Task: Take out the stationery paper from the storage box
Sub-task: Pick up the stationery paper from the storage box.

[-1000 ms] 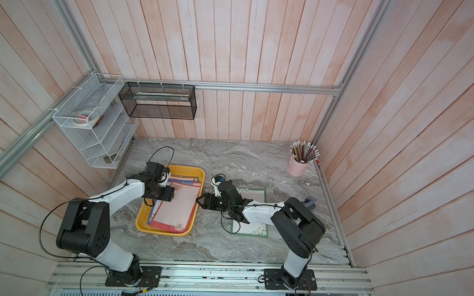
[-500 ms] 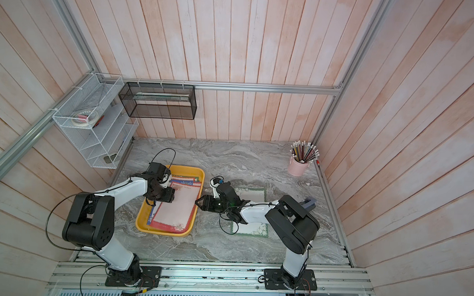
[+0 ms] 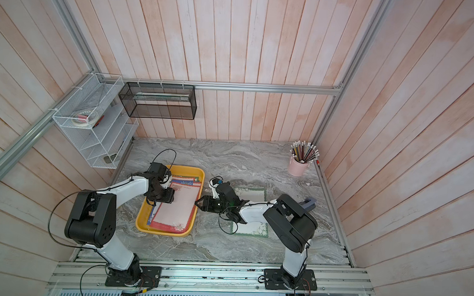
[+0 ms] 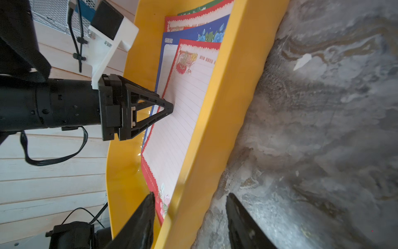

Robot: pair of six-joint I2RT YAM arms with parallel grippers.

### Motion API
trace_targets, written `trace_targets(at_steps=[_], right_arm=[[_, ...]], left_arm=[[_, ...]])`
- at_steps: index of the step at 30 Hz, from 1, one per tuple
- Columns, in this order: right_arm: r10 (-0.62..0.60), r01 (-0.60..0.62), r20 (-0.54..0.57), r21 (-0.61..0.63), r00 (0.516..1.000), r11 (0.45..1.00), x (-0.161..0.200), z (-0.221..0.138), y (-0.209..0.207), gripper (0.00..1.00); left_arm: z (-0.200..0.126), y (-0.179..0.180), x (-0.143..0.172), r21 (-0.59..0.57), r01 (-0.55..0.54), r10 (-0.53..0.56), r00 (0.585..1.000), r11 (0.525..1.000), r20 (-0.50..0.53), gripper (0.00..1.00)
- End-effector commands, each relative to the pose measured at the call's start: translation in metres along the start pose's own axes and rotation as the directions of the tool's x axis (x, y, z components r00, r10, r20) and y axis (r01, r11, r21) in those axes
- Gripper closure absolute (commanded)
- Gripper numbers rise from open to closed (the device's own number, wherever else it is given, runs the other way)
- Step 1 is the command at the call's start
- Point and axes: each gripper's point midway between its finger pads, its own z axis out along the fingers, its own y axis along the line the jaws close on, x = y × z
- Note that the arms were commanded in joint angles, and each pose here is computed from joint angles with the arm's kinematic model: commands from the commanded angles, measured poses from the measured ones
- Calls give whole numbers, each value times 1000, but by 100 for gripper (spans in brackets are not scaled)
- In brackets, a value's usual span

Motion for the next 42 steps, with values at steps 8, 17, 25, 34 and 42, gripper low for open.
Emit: trace_targets(at_steps=[8,17,25,34,42], right_arm=[[25,-27,-59,-29,998,999,7,12,5,61],[43,-46,-72,-38,996,998,11,11,8,64],[30,-34,-66,-48,997,998,12,4,18,57],[25,-26,-59,-27,998,999,16,-5,15,59],[16,-18,-57,-28,998,999,14,-6,17,69]], left_arm=[[-3,-3,-6,24,11,-11,1000,1000,6,35],[-1,-3,-5,27,12,-12,1000,1000,-2,36],[1,-2,-2,18,17,-16,1000,1000,-14,36],[1,-2,-3,21,17,-16,1000,1000,-15,36],[3,-3,-1,24,18,-17,1000,1000,-22,36]])
